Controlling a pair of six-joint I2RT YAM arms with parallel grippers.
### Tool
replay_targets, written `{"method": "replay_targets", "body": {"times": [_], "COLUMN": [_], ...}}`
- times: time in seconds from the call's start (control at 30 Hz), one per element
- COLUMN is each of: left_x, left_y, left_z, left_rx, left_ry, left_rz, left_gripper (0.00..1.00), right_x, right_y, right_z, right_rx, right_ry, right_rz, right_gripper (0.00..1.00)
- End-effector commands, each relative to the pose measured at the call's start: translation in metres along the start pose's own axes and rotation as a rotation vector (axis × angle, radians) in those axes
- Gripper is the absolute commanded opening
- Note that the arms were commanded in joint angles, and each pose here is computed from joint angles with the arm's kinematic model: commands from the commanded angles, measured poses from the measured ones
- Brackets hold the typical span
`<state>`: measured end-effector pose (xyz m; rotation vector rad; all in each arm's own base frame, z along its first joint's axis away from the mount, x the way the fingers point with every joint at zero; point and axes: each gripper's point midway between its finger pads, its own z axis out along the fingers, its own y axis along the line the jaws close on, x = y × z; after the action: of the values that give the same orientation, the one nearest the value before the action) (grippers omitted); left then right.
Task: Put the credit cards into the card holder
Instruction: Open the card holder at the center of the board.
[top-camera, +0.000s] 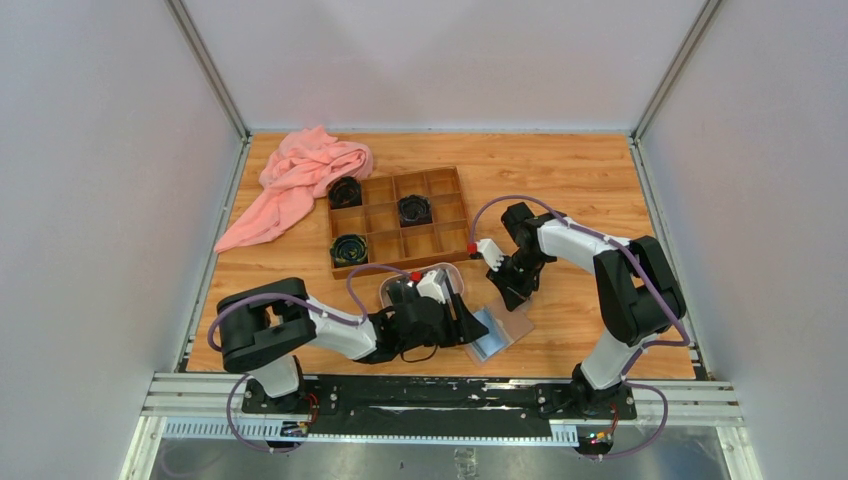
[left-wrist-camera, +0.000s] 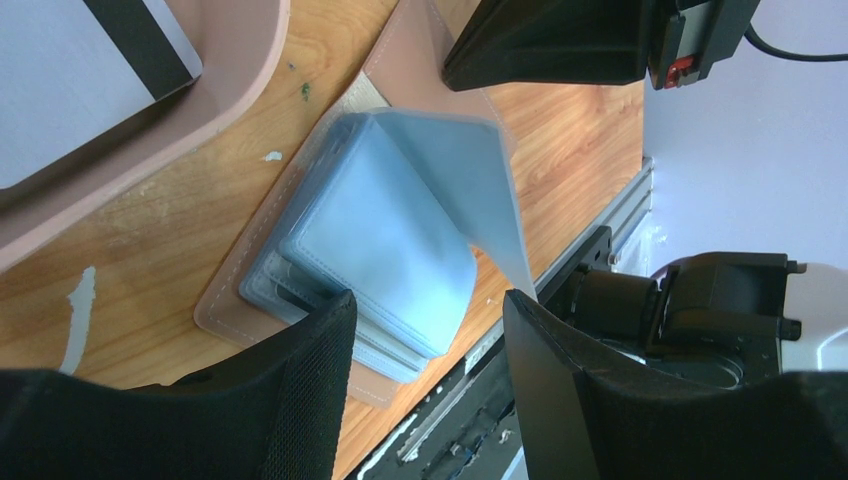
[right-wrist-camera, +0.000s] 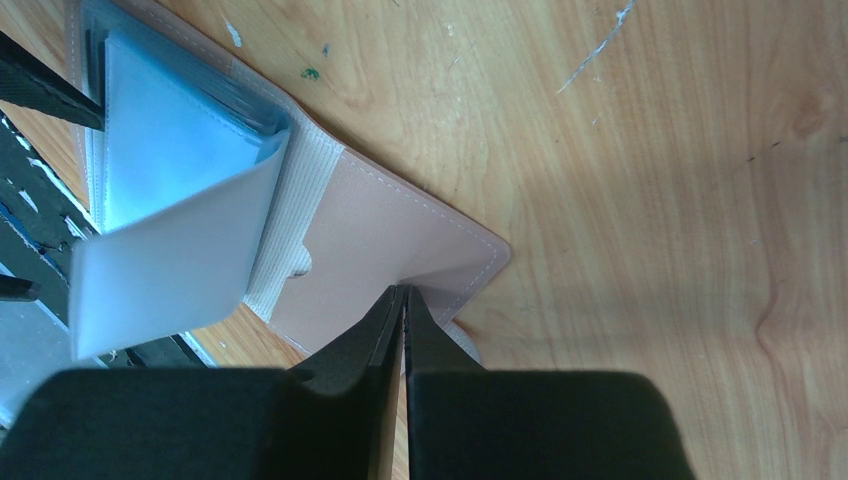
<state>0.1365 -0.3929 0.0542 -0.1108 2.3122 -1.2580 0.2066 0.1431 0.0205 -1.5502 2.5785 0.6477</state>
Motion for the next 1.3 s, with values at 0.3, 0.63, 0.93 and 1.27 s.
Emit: {"method": "replay_targets", "body": {"times": [0.3,0.63,0.93,1.27], "left_x": [-0.014,-0.030,-0.036,-0.034], "left_y": [-0.008,-0.018,-0.018,-0.027], "left_z": [0.021,0.036,0.050,0.059], "left_rx": [-0.002,0.083,0.153,0.178], "left_ry": [-0.064,-0.094,-0.105,-0.078], "left_rz": [0.014,0.047,0.019,0.017], "left_gripper": [0.60,0.61,0.60,0.59], "right_x": [0.013,-0.008,-0.014,0.009], "right_y": [0.009,0.010,-0.002,-0.017], "right_z": [0.004,-0.029,-0.061,-0.066], "right_rx": [-0.040,-0.020,0.058,0.079], "right_ry": [0.054,-0.119,-0.245,-0.244], "right_rz": [0.022,0.038,0.065,0.144], "right_gripper": [0.07,0.25,0.41,0.34]}}
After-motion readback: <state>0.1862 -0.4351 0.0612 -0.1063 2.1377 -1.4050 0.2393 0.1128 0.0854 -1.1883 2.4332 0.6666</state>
